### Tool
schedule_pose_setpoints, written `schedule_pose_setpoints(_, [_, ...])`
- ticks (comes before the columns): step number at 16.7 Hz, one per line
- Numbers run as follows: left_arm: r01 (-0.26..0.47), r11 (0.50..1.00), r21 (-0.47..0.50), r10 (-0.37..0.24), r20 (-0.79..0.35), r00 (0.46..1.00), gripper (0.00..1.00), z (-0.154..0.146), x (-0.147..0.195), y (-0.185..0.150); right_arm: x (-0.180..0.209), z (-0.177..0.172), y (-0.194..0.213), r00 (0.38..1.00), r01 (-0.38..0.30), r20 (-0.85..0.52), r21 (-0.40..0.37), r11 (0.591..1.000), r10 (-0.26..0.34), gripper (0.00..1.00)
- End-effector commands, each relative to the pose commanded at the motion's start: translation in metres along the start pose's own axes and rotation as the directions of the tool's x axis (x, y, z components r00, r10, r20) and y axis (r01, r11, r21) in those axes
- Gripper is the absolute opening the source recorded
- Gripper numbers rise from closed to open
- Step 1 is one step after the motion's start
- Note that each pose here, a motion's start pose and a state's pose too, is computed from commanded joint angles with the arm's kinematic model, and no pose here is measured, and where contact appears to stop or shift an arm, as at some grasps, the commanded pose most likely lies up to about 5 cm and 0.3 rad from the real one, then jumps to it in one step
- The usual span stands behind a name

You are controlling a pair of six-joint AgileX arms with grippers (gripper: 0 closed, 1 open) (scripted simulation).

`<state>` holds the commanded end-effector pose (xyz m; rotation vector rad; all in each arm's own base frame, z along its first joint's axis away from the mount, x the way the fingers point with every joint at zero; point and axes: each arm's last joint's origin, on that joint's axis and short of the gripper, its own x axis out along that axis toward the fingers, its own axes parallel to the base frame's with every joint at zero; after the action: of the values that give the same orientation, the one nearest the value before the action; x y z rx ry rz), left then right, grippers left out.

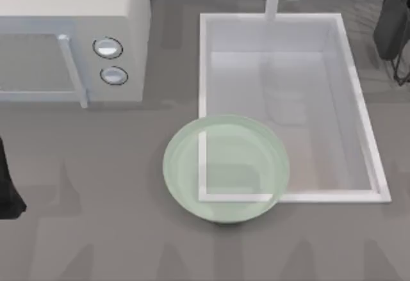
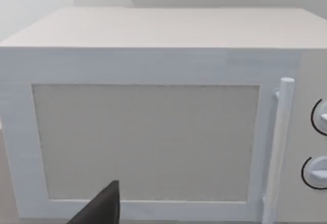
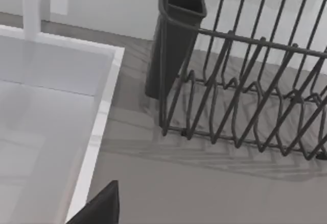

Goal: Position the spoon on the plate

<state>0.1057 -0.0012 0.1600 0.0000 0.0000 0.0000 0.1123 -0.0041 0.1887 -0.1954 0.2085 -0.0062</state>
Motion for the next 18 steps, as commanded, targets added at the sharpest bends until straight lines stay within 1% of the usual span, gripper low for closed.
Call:
schedule_pose_setpoints(2, [0.000, 1.000, 0.000, 0.000, 0.000, 1.000, 1.00, 0.000, 0.000, 0.000, 0.008, 0.013, -0.004, 0.988, -0.035, -0.153, -0.111, 0.993, 0.017, 1.00])
schedule_pose_setpoints(3, [0.000, 1.000, 0.000, 0.000, 0.000, 1.000, 1.00, 0.000, 0.000, 0.000, 0.014, 0.019, -0.007, 0.970, -0.070, -0.243, -0.165, 0.984, 0.028, 1.00])
schedule_pose_setpoints(5, [0.000, 1.000, 0.000, 0.000, 0.000, 1.000, 1.00, 0.000, 0.000, 0.000, 0.031, 0.028, -0.012, 0.900, -0.180, -0.433, -0.253, 0.951, 0.055, 1.00])
schedule_pose_setpoints(7, [0.000, 1.000, 0.000, 0.000, 0.000, 1.000, 1.00, 0.000, 0.000, 0.000, 0.053, 0.032, -0.017, 0.785, -0.327, -0.614, -0.293, 0.899, 0.085, 1.00])
schedule_pose_setpoints(8, [0.000, 1.000, 0.000, 0.000, 0.000, 1.000, 1.00, 0.000, 0.000, 0.000, 0.065, 0.033, -0.019, 0.715, -0.405, -0.692, -0.293, 0.866, 0.100, 1.00])
schedule_pose_setpoints(10, [0.000, 1.000, 0.000, 0.000, 0.000, 1.000, 1.00, 0.000, 0.000, 0.000, 0.088, 0.033, -0.025, 0.573, -0.549, -0.809, -0.263, 0.793, 0.128, 1.00])
schedule_pose_setpoints(12, [0.000, 1.000, 0.000, 0.000, 0.000, 1.000, 1.00, 0.000, 0.000, 0.000, 0.109, 0.033, -0.031, 0.447, -0.664, -0.882, -0.213, 0.717, 0.151, 1.00])
schedule_pose_setpoints(13, [0.000, 1.000, 0.000, 0.000, 0.000, 1.000, 1.00, 0.000, 0.000, 0.000, 0.119, 0.032, -0.034, 0.393, -0.709, -0.905, -0.187, 0.680, 0.161, 1.00])
schedule_pose_setpoints(15, [0.000, 1.000, 0.000, 0.000, 0.000, 1.000, 1.00, 0.000, 0.000, 0.000, 0.136, 0.032, -0.039, 0.305, -0.779, -0.936, -0.138, 0.612, 0.177, 1.00])
schedule_pose_setpoints(17, [0.000, 1.000, 0.000, 0.000, 0.000, 1.000, 1.00, 0.000, 0.000, 0.000, 0.148, 0.030, -0.042, 0.243, -0.822, -0.951, -0.098, 0.561, 0.190, 1.00])
schedule_pose_setpoints(18, [0.000, 1.000, 0.000, 0.000, 0.000, 1.000, 1.00, 0.000, 0.000, 0.000, 0.153, 0.029, -0.044, 0.224, -0.835, -0.955, -0.086, 0.544, 0.194, 1.00])
